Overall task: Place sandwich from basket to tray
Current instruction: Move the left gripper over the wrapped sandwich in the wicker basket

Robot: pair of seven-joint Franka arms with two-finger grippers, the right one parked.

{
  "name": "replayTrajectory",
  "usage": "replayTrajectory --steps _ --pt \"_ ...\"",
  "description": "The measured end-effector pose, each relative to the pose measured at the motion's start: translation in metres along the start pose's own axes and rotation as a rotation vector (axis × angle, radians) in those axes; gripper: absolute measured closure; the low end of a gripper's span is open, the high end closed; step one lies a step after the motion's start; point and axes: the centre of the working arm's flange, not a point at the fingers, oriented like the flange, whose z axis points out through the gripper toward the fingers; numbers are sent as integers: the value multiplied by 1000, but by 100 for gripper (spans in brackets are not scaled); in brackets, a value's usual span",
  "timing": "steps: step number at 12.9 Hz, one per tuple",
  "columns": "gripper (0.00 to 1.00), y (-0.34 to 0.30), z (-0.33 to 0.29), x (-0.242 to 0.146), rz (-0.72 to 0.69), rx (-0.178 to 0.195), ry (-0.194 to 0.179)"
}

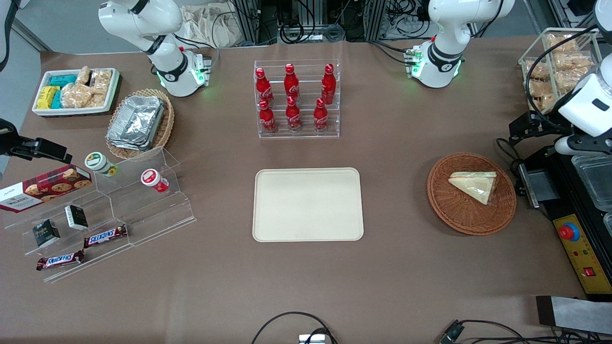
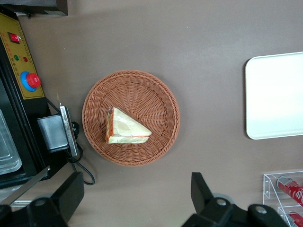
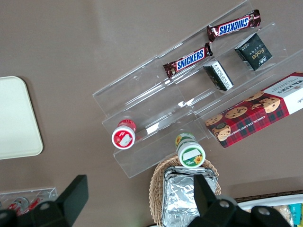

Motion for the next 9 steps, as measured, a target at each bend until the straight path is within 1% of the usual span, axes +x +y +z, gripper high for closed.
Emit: replayTrajectory --steps 3,5,7,9 --pt "0 -1 3 1 -6 0 -6" --pt "0 -4 9 4 -55 -1 -20" --pt "0 -8 21 8 -115 -2 -46" --pt "0 -15 43 13 -177 -2 -86"
